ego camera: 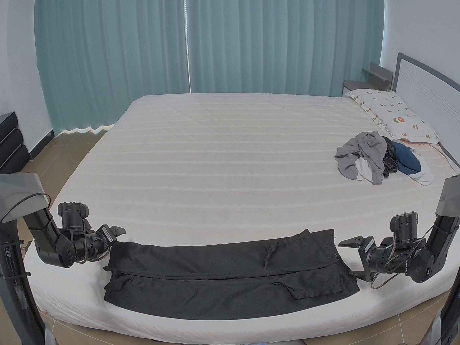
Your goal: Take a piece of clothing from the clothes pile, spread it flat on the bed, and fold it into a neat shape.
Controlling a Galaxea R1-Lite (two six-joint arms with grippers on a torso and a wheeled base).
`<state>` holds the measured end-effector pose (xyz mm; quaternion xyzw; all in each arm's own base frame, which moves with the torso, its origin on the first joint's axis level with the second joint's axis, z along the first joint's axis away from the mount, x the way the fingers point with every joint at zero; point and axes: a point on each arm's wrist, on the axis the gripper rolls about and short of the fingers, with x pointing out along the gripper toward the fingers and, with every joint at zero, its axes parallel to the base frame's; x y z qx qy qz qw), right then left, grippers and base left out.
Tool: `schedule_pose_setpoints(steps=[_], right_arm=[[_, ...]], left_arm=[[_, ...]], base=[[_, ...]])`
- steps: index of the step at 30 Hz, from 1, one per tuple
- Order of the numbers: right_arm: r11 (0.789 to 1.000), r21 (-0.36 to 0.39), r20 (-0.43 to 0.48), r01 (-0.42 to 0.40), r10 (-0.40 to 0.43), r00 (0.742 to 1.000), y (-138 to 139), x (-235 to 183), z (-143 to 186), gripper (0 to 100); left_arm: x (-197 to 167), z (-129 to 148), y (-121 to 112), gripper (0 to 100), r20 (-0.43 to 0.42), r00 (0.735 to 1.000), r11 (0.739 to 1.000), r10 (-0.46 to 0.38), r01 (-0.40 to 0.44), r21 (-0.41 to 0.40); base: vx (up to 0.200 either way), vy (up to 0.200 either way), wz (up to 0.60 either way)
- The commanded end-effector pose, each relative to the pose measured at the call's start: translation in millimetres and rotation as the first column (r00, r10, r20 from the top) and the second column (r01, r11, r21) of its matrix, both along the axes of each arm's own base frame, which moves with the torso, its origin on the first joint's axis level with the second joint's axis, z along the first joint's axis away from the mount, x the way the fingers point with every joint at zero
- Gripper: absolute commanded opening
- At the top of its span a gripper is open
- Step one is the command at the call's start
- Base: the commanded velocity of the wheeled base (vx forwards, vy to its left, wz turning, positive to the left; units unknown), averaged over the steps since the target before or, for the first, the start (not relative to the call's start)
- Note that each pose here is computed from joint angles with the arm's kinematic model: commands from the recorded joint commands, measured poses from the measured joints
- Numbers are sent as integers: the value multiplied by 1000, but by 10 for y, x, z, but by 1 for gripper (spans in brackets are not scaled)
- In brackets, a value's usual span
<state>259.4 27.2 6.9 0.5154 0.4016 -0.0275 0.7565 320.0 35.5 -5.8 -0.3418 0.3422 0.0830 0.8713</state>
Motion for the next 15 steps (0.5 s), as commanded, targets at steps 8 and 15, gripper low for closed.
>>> schedule_pose_setpoints(steps=[8, 15], right_arm=[[1000, 6, -2, -8, 8, 1000, -3, -15, 1, 100], [1000, 6, -5, -12, 12, 1000, 8, -24, -2, 100]], left_arm=[[-376, 205, -22, 100, -2, 1000, 999, -17, 17, -34], [-643, 94, -26, 100, -32, 995, 989, -99, 94, -117]], base=[[-150, 0, 0], [-86, 0, 0]])
